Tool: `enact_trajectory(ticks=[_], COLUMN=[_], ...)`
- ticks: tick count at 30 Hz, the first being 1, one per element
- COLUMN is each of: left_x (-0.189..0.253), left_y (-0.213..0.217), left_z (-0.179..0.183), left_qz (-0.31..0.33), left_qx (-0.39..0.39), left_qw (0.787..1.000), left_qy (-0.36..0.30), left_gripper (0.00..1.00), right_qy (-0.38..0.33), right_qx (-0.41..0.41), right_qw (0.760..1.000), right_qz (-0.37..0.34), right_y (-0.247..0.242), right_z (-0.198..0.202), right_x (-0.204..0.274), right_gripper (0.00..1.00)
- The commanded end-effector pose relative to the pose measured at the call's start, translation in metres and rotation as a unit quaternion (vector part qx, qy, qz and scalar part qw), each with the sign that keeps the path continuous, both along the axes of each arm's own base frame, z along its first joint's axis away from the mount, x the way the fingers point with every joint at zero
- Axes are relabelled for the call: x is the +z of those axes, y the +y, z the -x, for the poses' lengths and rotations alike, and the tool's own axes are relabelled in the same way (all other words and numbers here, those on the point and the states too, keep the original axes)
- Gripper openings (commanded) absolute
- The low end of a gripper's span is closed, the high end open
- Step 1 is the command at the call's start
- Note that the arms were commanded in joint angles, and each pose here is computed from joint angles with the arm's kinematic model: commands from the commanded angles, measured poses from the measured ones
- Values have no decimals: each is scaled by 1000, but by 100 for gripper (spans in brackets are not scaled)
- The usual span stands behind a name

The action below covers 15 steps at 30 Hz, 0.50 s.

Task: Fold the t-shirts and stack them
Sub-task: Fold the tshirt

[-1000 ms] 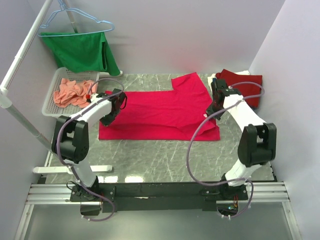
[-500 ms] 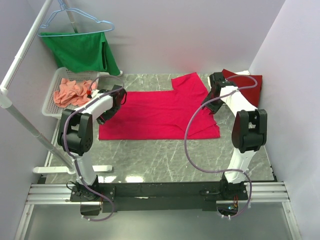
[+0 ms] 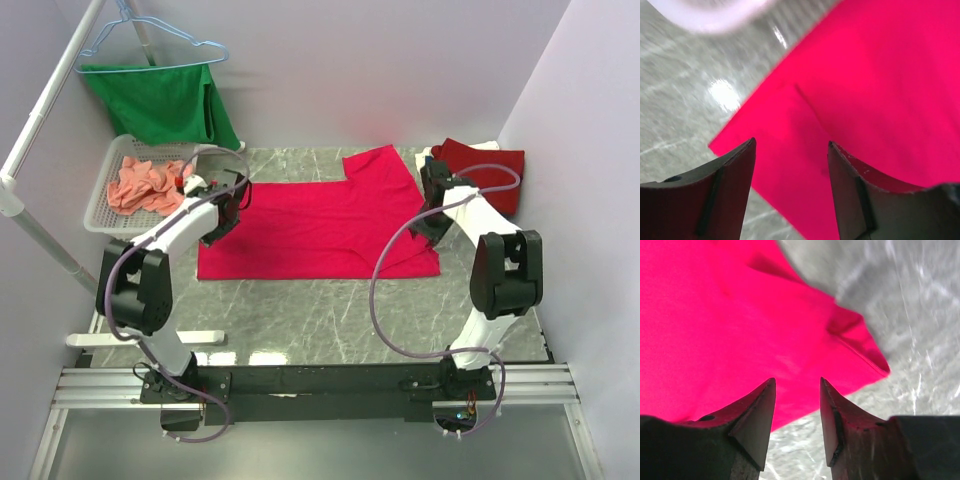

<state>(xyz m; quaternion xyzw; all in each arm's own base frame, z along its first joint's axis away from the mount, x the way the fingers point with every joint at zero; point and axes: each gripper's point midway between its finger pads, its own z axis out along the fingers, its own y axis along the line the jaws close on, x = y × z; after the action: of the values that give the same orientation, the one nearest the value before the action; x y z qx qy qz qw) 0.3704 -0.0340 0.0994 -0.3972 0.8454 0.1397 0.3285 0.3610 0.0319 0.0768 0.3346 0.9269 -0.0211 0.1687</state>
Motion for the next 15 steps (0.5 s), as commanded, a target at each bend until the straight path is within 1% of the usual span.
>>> enact_trajectory(ticks=[1,3,8,15], left_x=[2,0,-7,-11], left_y=[-27,-31,-30,-34], left_z=[9,12,22,23], left_qz=[44,53,52,61], left_qx=[-66,-78,-86,-99], left_qw=[997,996,995,993], left_qy=[-2,2,16,20], left_gripper=[64,64,64,64], right_qy=[25,22,30,46], right_qx=[-38,-43,-49,-51], right_qw=[999,999,998,998], right_qz=[15,16,12,0], right_y=[-13,-15,-19,-14], right_z=[13,7,-4,-7], right_x=[-16,-18,-31,-50], right_gripper=[47,46,46,45])
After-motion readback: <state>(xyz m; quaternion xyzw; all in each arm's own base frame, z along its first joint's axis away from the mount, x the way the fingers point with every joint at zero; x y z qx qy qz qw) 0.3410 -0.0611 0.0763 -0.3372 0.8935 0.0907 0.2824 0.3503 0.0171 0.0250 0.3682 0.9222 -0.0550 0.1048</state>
